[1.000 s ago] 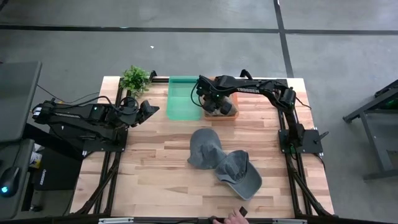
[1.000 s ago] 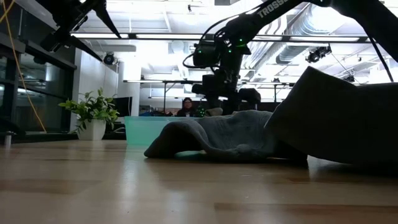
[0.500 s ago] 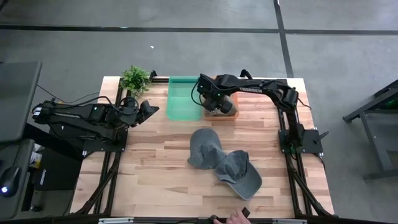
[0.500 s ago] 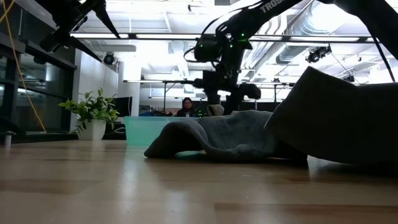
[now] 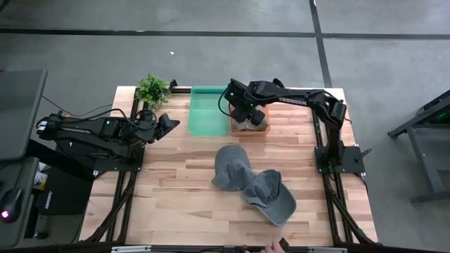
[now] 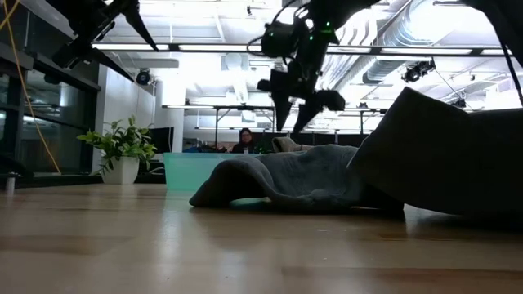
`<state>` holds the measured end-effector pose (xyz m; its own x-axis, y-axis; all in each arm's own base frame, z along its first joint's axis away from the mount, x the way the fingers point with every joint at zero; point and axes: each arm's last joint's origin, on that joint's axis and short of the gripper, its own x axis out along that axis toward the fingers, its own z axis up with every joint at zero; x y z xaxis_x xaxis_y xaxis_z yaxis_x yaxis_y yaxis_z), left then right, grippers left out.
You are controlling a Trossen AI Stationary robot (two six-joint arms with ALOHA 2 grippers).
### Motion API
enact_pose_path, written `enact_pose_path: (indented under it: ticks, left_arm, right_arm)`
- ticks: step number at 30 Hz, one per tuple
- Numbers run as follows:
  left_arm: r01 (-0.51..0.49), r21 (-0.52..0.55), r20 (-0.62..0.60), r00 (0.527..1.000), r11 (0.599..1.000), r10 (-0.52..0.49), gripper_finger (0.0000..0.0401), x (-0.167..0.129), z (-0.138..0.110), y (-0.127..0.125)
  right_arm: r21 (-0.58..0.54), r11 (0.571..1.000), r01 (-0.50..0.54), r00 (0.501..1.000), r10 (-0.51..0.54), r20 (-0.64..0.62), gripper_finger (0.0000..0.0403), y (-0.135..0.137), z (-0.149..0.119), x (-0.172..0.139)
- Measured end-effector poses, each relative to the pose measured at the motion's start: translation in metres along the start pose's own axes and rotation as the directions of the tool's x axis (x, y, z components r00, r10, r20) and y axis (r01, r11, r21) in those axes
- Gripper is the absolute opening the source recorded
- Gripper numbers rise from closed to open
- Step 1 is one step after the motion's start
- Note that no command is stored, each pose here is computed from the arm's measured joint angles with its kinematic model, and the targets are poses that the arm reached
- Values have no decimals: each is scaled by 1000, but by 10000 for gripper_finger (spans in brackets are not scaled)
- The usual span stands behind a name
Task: Pick & Place hat
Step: Put the bottom blue cap into the green bin
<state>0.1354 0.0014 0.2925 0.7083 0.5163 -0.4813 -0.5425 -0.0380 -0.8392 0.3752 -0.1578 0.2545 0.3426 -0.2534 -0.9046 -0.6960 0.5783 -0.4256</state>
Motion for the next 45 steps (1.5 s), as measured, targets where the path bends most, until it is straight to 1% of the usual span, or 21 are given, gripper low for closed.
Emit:
enact_pose_path:
  ticks: [8, 13, 17, 20, 27, 31, 36, 41, 42, 45]
  left_arm:
    - [0, 0, 0, 1000, 1000, 0, 275, 0, 0, 0]
    - [0, 2, 0, 1000, 1000, 0, 275, 0, 0, 0]
    - [0, 2, -1, 1000, 1000, 0, 275, 0, 0, 0]
    - [0, 2, -1, 1000, 1000, 0, 275, 0, 0, 0]
    - [0, 2, -6, 1000, 1000, 0, 275, 0, 0, 0]
    - [-1, 2, -8, 1000, 1000, 1, 275, 0, 0, 0]
    - [-1, 2, -8, 1000, 1000, 1, 275, 0, 0, 0]
    - [0, 2, -8, 1000, 1000, 1, 275, 0, 0, 0]
    - [-1, 2, -8, 1000, 1000, 1, 275, 0, 0, 0]
    - [-1, 2, -8, 1000, 1000, 1, 275, 0, 0, 0]
  right_arm:
    - [107, 990, 92, 996, -93, 2, 186, 2, 5, -40]
    - [222, 969, 109, 993, -118, 26, 183, 9, 13, -65]
    - [367, 925, 95, 992, -118, 41, 185, 17, 18, -82]
    - [477, 874, 94, 989, -137, 56, 184, 21, 22, -94]
    - [604, 792, 93, 979, -185, 91, 185, 31, 30, -121]
    - [700, 710, 75, 975, -200, 98, 182, 35, 32, -131]
    - [821, 570, 22, 974, -198, 112, 182, 40, 30, -141]
    - [894, 447, -25, 981, -160, 107, 182, 45, 28, -143]
    - [909, 416, -32, 983, -151, 103, 182, 46, 28, -143]
    - [953, 296, -68, 988, -114, 106, 181, 49, 27, -142]
